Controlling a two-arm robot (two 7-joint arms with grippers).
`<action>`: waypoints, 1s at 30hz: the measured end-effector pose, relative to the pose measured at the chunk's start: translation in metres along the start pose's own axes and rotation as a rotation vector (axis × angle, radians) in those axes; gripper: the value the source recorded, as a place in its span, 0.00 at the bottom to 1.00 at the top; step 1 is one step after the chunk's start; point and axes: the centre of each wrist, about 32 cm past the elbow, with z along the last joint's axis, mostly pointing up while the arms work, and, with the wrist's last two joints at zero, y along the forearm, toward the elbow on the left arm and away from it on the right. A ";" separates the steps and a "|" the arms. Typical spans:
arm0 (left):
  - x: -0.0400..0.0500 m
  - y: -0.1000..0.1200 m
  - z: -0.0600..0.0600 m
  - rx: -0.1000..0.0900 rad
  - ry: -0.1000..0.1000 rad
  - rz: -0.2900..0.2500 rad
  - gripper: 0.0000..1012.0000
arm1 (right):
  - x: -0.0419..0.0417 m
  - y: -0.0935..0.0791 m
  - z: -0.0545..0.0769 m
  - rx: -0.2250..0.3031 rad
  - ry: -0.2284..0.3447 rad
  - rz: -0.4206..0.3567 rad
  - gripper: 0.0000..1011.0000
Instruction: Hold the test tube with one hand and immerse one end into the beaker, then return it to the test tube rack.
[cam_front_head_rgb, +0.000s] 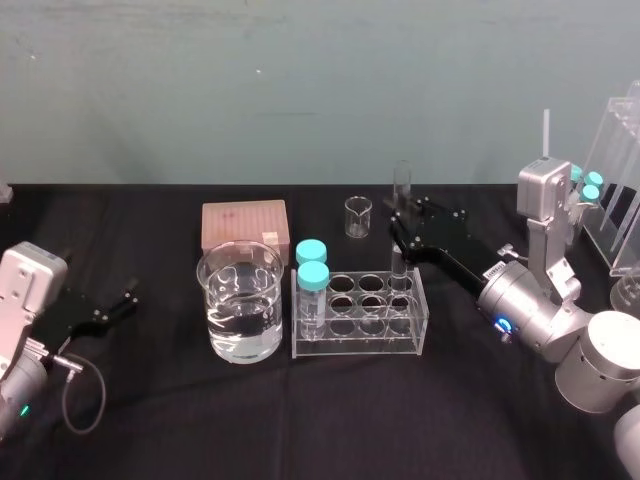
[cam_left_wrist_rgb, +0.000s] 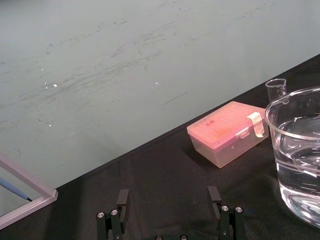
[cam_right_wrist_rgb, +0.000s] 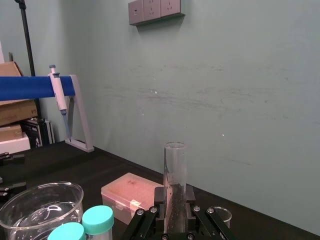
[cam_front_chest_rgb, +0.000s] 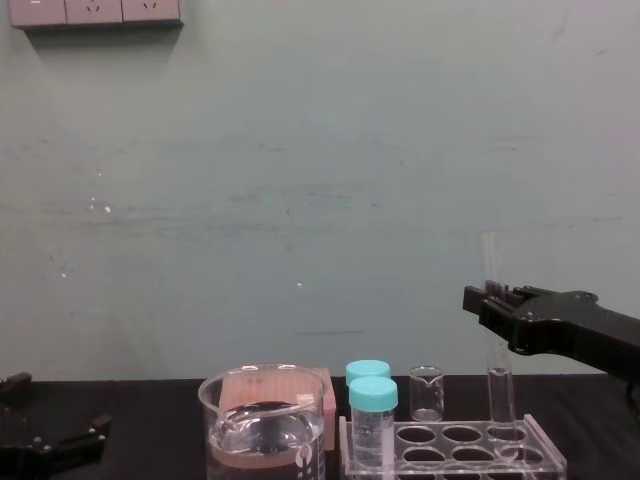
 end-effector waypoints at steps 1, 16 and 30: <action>0.0000 0.000 0.000 0.000 0.000 0.000 0.99 | -0.0001 0.000 -0.001 -0.001 0.001 -0.001 0.22; 0.0000 0.000 0.000 0.000 0.000 0.000 0.99 | -0.0004 0.001 -0.007 -0.019 -0.001 0.000 0.22; 0.0000 0.000 0.000 0.000 0.000 0.000 0.99 | -0.0018 0.001 -0.010 -0.027 -0.002 0.000 0.22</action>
